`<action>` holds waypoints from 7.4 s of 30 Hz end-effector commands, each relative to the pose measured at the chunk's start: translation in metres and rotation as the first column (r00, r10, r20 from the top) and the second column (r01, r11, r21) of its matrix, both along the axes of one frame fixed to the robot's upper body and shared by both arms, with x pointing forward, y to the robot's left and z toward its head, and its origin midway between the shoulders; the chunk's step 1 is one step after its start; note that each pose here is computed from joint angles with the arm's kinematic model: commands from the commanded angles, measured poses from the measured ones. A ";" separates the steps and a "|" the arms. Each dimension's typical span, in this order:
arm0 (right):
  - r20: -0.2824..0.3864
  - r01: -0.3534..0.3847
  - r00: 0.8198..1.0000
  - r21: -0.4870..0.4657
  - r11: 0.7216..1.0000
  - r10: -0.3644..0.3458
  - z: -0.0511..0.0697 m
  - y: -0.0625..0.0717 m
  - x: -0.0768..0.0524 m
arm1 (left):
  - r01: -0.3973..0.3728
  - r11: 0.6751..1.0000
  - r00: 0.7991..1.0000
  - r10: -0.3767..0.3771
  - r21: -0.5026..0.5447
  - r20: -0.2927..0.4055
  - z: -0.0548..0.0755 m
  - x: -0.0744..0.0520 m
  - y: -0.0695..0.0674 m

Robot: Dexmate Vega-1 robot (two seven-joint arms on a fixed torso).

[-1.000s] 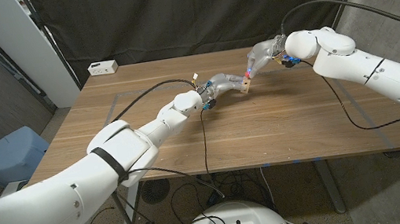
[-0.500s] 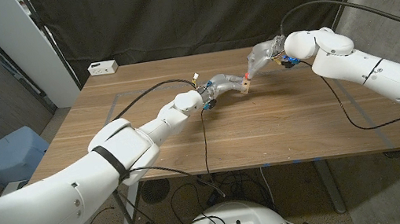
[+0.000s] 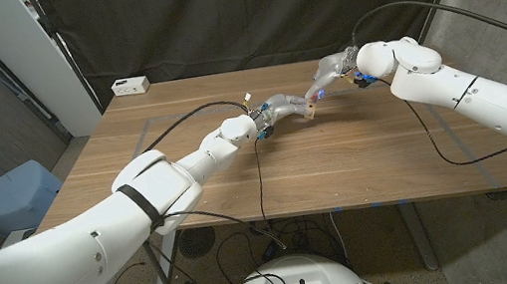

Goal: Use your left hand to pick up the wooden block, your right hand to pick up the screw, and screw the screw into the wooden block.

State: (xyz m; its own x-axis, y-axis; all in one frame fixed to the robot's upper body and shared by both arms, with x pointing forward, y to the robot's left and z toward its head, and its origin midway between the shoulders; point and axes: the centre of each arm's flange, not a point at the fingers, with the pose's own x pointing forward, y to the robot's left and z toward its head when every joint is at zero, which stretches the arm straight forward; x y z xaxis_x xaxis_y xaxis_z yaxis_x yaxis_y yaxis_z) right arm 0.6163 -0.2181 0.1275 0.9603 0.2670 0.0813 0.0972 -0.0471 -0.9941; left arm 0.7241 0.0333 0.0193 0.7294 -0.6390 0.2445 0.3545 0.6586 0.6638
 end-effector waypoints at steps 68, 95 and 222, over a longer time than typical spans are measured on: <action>0.171 -0.059 0.983 0.614 0.787 -0.061 -0.033 -0.053 -0.017 | -0.067 0.997 0.998 0.066 -0.046 -0.013 0.025 0.006 0.000; 0.216 -0.189 0.976 0.865 0.465 -0.005 -0.067 -0.072 -0.012 | -0.119 0.990 0.992 0.115 -0.079 -0.056 0.035 0.008 -0.015; 0.290 -0.315 0.901 0.949 0.029 0.323 -0.124 -0.034 0.002 | 0.027 0.981 1.000 -0.027 -0.193 0.003 0.022 -0.007 -0.016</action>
State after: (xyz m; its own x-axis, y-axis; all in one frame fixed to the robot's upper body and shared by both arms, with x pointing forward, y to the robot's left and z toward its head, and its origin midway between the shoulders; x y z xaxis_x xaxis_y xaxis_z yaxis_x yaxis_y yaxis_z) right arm 0.6173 -0.2563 0.0032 0.8031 0.2289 0.5501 -0.1876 0.9734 -0.1311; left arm 0.7157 0.0178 0.0402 0.7058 -0.6027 0.3723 0.3729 0.7629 0.5281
